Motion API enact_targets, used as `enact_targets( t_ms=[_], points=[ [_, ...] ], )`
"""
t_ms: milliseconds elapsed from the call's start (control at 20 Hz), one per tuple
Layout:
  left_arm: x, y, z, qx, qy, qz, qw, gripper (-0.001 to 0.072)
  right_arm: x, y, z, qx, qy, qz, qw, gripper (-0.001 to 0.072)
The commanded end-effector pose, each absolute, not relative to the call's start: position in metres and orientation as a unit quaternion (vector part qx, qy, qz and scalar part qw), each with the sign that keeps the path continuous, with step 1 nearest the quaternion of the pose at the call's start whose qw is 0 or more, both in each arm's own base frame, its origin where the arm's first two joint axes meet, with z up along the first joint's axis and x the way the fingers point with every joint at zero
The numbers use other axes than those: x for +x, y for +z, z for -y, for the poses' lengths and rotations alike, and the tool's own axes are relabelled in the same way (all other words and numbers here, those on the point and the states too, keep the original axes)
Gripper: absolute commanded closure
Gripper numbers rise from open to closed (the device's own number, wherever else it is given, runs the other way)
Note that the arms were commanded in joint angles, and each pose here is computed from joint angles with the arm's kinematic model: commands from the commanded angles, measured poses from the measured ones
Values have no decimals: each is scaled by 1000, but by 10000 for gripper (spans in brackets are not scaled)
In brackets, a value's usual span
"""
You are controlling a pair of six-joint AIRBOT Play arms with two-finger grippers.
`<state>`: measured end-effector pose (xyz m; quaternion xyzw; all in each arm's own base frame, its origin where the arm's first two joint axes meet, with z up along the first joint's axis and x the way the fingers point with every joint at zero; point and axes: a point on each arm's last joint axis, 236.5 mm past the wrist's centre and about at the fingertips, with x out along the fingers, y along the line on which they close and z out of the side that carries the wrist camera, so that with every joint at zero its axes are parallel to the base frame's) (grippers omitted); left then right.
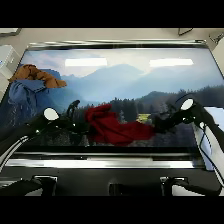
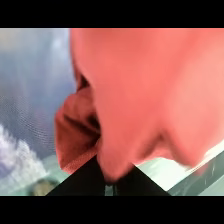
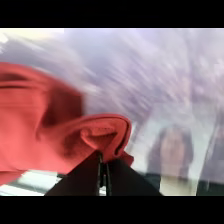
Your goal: Fold the clothes and pants, and hang the long-sleeved shirts on hangers.
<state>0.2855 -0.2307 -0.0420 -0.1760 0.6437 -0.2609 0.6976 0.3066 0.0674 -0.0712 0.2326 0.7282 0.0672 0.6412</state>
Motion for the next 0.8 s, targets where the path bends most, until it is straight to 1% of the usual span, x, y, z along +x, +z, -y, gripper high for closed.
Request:
enact_targets(
  t_ms=[0,50,100,150,200,250,300,350,450,550,650,750],
  points=[
    [327,23,208,-110,-272,-555,778,685,373,15,-57,193,95,-608,764,677],
    [345,63,198,-92,-271,-508,812,685,400,69,-47,169,91,-537,822,676],
    [361,118,186,-79,-268,-448,849,685,421,136,-35,142,82,-452,877,676],
    [371,176,175,-77,-266,-384,881,685,430,204,-24,118,69,-367,920,676],
    [372,242,163,-77,-263,-312,910,685,427,272,-14,96,55,-280,954,675],
    [364,300,151,-74,-258,-247,931,685,412,340,-4,77,37,-194,977,675],
    [349,352,137,-66,-249,-186,948,685,391,390,3,65,20,-128,989,675],
    [333,388,126,-58,-239,-141,959,685,365,428,9,57,5,-78,995,675],
    [298,432,112,-67,-225,-83,969,685,322,460,9,66,-2,-35,997,675],
    [276,445,110,-70,-226,-63,970,684,295,462,3,77,4,-40,996,675],
    [268,450,109,-68,-225,-54,970,685,283,451,5,68,-4,-65,996,675],
    [270,444,109,-65,-224,-66,970,685,281,440,9,62,-15,-87,994,675]
  ],
)
